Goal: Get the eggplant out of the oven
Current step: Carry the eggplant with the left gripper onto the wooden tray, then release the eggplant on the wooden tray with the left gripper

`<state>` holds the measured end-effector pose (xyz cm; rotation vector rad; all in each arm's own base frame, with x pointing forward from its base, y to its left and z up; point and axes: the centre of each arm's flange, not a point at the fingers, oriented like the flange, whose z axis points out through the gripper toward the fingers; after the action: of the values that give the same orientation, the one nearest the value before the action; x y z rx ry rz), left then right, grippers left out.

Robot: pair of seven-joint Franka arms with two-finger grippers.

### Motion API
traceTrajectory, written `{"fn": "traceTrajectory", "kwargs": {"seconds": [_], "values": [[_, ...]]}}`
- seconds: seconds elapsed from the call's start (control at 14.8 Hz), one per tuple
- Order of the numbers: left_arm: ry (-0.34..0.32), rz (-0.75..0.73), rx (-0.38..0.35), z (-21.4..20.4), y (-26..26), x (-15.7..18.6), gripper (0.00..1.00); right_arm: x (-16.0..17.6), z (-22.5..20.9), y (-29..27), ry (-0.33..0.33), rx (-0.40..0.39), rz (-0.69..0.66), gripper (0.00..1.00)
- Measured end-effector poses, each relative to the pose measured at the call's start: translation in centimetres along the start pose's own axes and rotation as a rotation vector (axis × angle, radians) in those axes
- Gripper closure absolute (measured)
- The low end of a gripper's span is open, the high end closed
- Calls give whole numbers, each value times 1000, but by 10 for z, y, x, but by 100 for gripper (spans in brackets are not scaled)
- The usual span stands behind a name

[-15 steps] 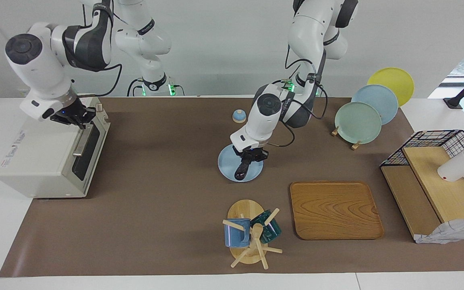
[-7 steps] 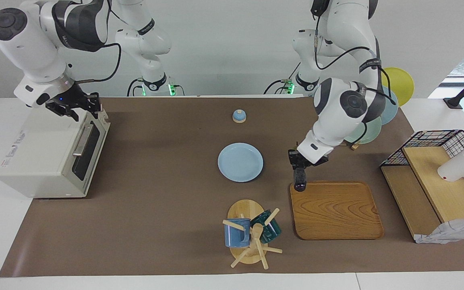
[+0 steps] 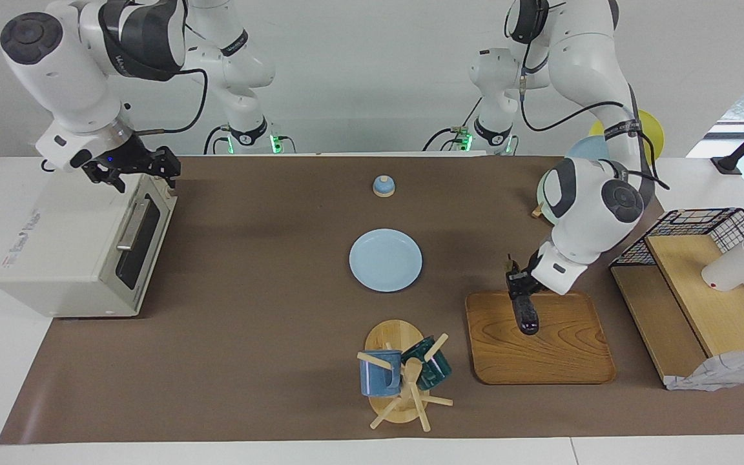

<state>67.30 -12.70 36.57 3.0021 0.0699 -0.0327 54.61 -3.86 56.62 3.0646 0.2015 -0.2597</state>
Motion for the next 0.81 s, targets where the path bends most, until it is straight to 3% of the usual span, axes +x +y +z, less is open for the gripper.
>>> {"fn": "traceTrajectory", "kwargs": {"seconds": [0.2, 0.68, 0.81], "values": [[66, -27, 10, 23, -26, 26, 71, 2, -1, -12, 1, -4, 15, 0], [75, -18, 12, 35, -37, 31, 70, -4, -7, -1, 14, -3, 72, 0], [77, 26, 37, 34, -37, 31, 53, -4, -7, 0, 16, -3, 77, 0]]}}
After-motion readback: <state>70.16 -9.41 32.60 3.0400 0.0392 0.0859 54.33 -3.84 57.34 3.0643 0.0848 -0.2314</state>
